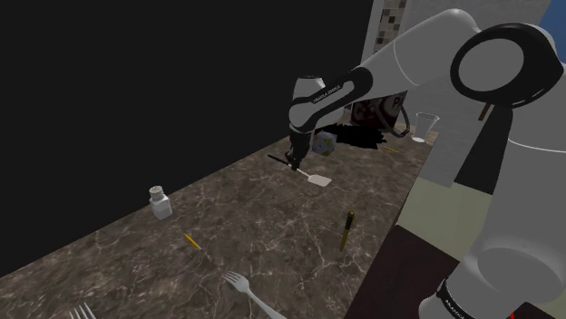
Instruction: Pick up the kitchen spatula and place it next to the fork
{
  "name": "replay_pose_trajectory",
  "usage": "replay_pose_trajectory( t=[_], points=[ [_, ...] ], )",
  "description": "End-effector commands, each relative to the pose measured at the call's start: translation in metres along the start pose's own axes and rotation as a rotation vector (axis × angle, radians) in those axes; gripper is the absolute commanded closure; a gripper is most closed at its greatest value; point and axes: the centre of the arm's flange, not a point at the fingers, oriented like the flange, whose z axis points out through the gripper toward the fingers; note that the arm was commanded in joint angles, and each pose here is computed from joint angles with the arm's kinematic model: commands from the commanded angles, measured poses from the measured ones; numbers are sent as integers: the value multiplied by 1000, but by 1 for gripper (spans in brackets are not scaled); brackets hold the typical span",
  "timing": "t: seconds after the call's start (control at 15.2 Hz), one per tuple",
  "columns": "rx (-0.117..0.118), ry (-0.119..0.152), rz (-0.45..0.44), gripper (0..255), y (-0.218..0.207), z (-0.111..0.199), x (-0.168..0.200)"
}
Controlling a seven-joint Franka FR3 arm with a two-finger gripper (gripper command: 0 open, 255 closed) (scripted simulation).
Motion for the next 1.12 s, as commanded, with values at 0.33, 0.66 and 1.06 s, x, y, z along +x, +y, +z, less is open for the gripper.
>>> replay_pose_trajectory(
  t=[0.33, 0.66, 1.06],
  points=[
    [0, 0, 0, 255, 0, -34, 2],
    [0, 0, 0, 255, 0, -61, 4],
    [0, 0, 0, 255, 0, -92, 6]
  ],
)
